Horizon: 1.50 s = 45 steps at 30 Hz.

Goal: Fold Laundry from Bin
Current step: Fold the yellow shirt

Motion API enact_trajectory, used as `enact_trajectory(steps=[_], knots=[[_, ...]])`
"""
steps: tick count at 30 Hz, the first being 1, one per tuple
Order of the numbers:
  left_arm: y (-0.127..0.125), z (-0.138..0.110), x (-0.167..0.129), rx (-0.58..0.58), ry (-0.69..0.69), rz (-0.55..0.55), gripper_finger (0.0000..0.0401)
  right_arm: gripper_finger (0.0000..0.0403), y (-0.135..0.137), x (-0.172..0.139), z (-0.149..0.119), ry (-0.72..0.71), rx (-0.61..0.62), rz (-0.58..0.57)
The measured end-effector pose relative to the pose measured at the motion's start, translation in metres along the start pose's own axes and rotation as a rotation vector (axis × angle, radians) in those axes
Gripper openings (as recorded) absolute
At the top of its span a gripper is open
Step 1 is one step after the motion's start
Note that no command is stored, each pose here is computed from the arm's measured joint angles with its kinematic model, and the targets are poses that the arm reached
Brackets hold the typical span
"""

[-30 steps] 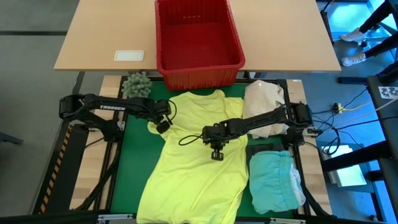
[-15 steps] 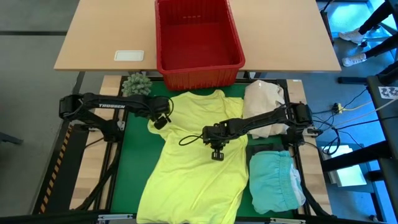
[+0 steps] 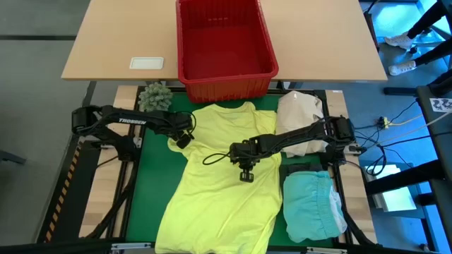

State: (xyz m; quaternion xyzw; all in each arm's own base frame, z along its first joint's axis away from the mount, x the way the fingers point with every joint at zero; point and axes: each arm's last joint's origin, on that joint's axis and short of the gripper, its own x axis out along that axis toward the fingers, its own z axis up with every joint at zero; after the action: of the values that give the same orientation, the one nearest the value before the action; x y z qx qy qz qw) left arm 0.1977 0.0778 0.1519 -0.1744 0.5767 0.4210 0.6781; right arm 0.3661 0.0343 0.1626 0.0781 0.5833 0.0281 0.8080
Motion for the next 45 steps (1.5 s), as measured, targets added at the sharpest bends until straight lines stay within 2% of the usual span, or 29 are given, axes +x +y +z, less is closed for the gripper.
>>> enact_trajectory(steps=[7,11,17,23,31,45], knots=[[-0.009,0.003,0.018,0.019,0.025,0.052,0.0124,0.0003,0.000,0.000,0.000,-0.004,-0.009,0.001],[-0.009,0.004,0.027,0.029,0.020,0.131,0.0123,0.0003,0.000,0.000,0.000,-0.002,-0.009,0.001],[-0.002,0.000,0.024,0.042,0.060,0.257,0.0122,0.0003,0.000,0.000,-0.001,0.013,-0.009,0.015],[0.009,-0.003,0.020,0.030,0.112,0.368,0.0101,0.0003,-0.001,0.000,-0.009,0.099,0.001,0.000],[0.011,-0.001,0.021,0.027,0.107,0.369,0.0079,0.0003,-0.003,-0.002,-0.020,0.205,0.025,-0.019],[-0.003,0.014,0.014,0.037,0.009,0.294,0.0078,0.0003,-0.002,-0.002,-0.017,0.178,0.023,-0.015]])
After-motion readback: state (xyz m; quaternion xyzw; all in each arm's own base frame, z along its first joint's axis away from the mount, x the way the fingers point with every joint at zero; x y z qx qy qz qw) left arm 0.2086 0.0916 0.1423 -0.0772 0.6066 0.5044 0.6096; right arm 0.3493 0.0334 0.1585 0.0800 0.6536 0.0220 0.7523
